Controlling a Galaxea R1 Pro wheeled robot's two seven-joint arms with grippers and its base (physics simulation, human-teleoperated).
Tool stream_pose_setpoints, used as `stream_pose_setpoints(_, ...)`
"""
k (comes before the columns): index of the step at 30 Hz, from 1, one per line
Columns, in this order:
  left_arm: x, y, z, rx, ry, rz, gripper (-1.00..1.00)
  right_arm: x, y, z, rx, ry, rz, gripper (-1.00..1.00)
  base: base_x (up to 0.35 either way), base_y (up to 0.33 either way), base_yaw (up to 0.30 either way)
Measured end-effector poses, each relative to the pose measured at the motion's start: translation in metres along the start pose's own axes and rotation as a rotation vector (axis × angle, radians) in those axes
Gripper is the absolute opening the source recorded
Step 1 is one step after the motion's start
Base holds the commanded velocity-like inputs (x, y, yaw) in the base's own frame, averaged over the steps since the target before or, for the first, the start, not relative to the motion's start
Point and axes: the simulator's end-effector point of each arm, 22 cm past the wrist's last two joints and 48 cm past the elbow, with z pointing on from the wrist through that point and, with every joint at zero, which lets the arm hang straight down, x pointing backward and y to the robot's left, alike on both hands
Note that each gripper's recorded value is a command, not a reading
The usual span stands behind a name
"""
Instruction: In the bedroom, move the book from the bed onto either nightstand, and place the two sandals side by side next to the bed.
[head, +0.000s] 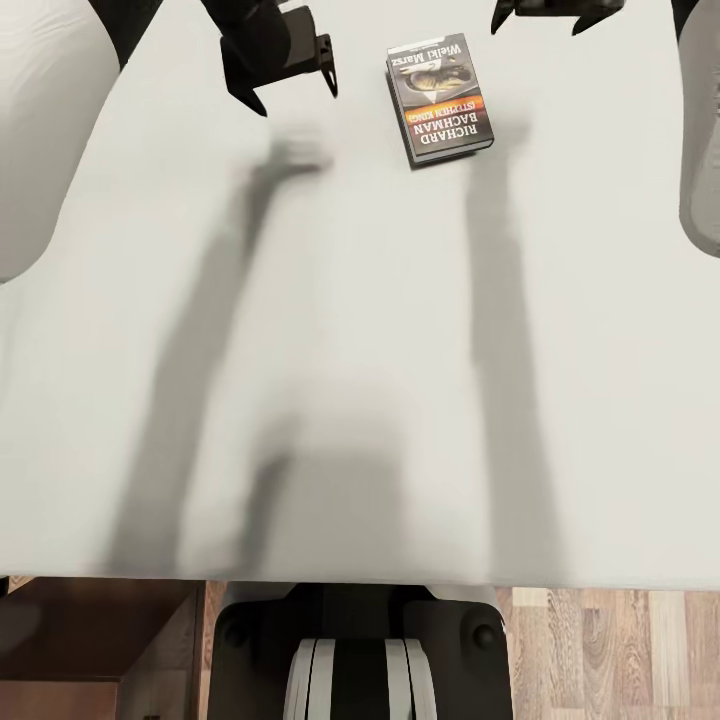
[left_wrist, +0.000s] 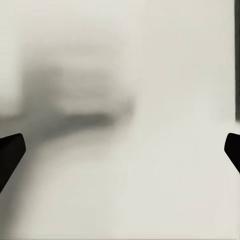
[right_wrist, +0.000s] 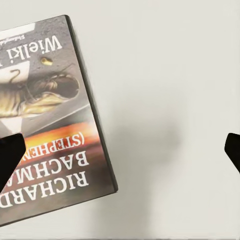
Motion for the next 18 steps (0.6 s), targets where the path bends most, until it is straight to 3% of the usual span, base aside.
stream_pose_setpoints(7,0.008,0.0,0.007,0.0,0.019,-0.003,1.0,0.022,-0.003,0.014,0.003,0.047,-0.004,1.0,0.0,0.0,0.0)
stream_pose_setpoints(18,0.011,0.0,0.009,0.001,0.025,-0.005,1.0,0.028,-0.004,0.018,0.005,0.061,-0.006,1.0,0.0,0.0,0.0)
